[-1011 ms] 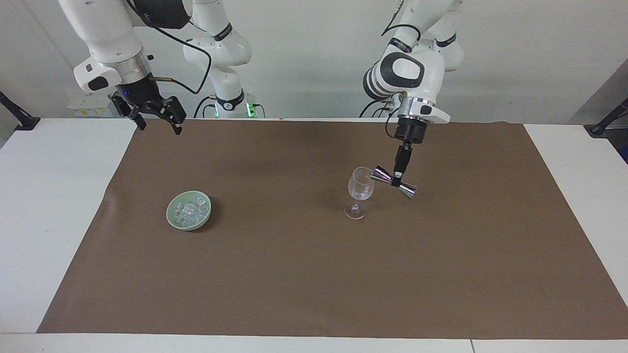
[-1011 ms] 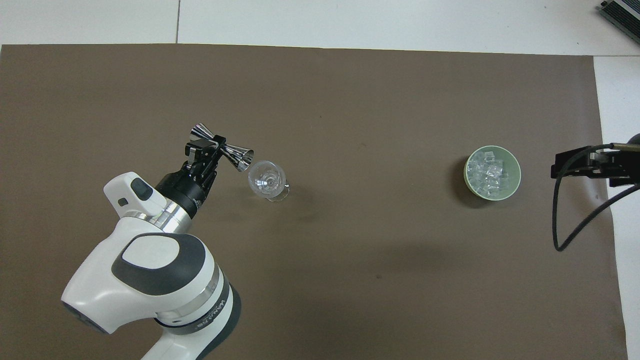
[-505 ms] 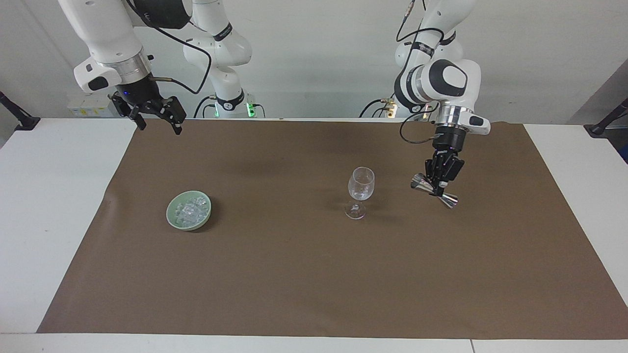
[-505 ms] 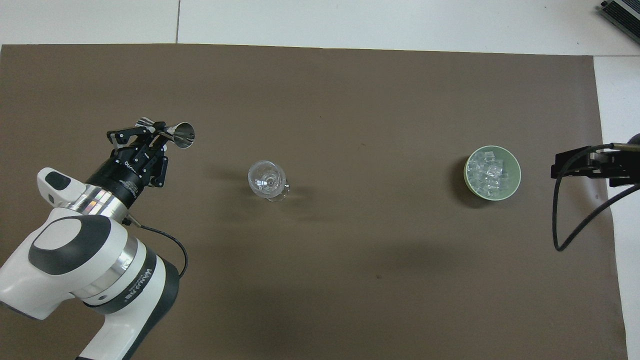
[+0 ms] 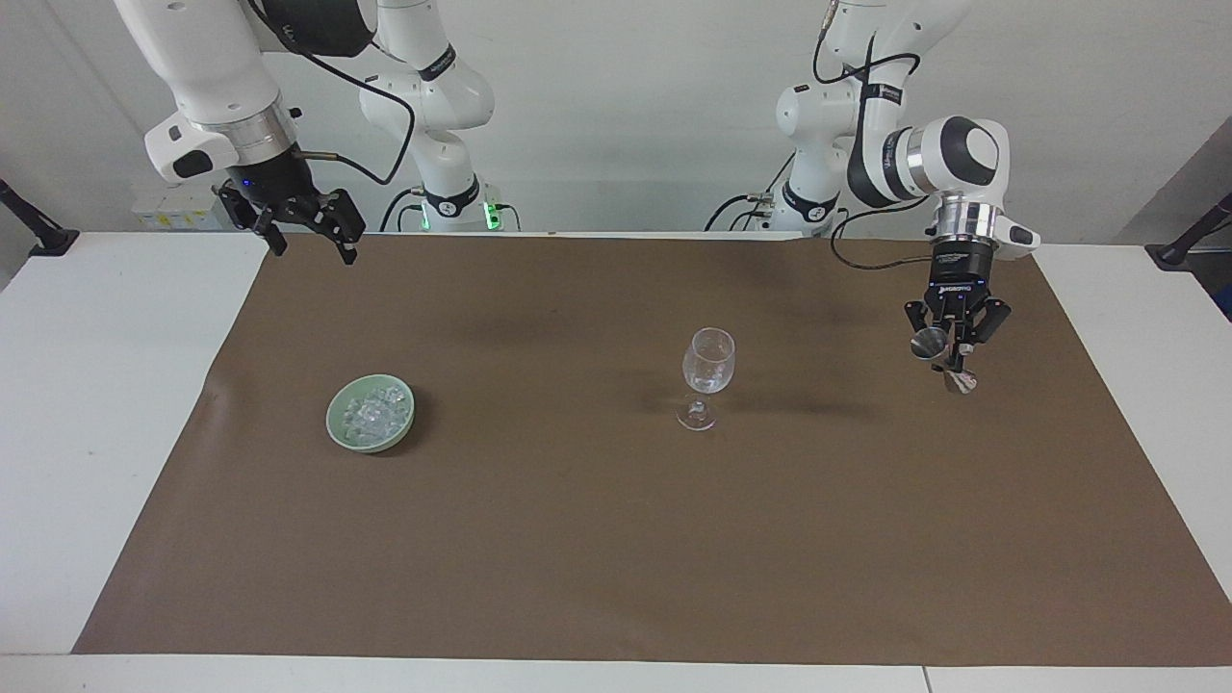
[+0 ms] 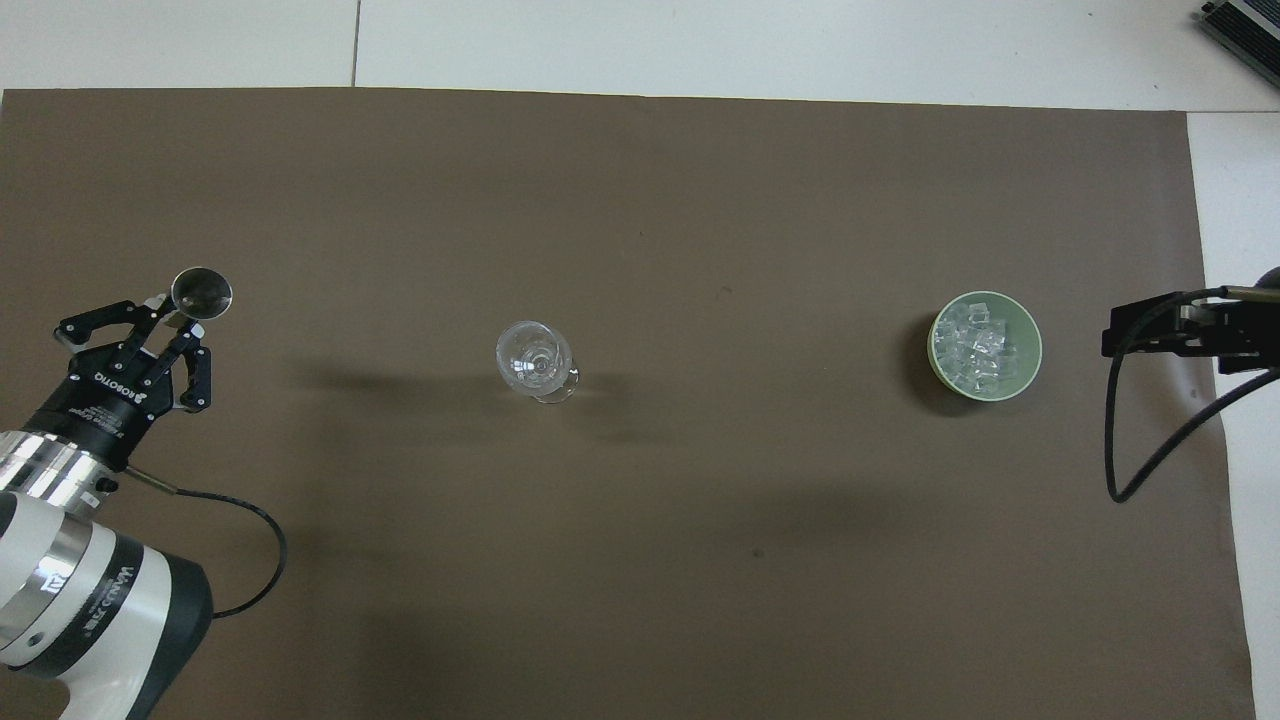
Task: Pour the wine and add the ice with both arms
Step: 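Lower the jigger onto the table near its starting spot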
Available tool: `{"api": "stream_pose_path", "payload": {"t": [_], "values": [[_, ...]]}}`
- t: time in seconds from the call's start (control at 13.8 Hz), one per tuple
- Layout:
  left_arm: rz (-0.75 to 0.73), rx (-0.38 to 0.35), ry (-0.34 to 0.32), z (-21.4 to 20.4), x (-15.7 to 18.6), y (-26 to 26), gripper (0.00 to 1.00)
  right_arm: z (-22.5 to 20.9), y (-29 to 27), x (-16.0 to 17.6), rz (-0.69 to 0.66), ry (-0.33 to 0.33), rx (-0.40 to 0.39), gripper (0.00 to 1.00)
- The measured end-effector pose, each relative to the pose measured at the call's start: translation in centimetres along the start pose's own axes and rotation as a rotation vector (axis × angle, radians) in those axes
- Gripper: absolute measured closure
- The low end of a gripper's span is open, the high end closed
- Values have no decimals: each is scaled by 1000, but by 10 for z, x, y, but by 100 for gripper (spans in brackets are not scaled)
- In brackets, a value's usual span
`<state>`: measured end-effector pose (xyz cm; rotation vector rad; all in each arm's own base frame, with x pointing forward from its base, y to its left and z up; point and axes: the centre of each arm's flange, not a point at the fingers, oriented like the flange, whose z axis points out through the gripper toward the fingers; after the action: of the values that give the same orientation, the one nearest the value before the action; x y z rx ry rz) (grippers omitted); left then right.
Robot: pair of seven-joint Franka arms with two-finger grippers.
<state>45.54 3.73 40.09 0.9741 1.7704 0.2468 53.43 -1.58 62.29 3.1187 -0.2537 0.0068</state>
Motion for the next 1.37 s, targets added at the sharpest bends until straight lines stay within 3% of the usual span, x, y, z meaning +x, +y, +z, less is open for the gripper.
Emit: {"api": "stream_pose_path", "payload": {"t": [0.65,1.37], "values": [[-371,-8,-13,-7,88,0,79,0,0,0,0,0,0,0],[-541,28,-95,11,172,-18,79,0,0,0,0,0,0,0]]}}
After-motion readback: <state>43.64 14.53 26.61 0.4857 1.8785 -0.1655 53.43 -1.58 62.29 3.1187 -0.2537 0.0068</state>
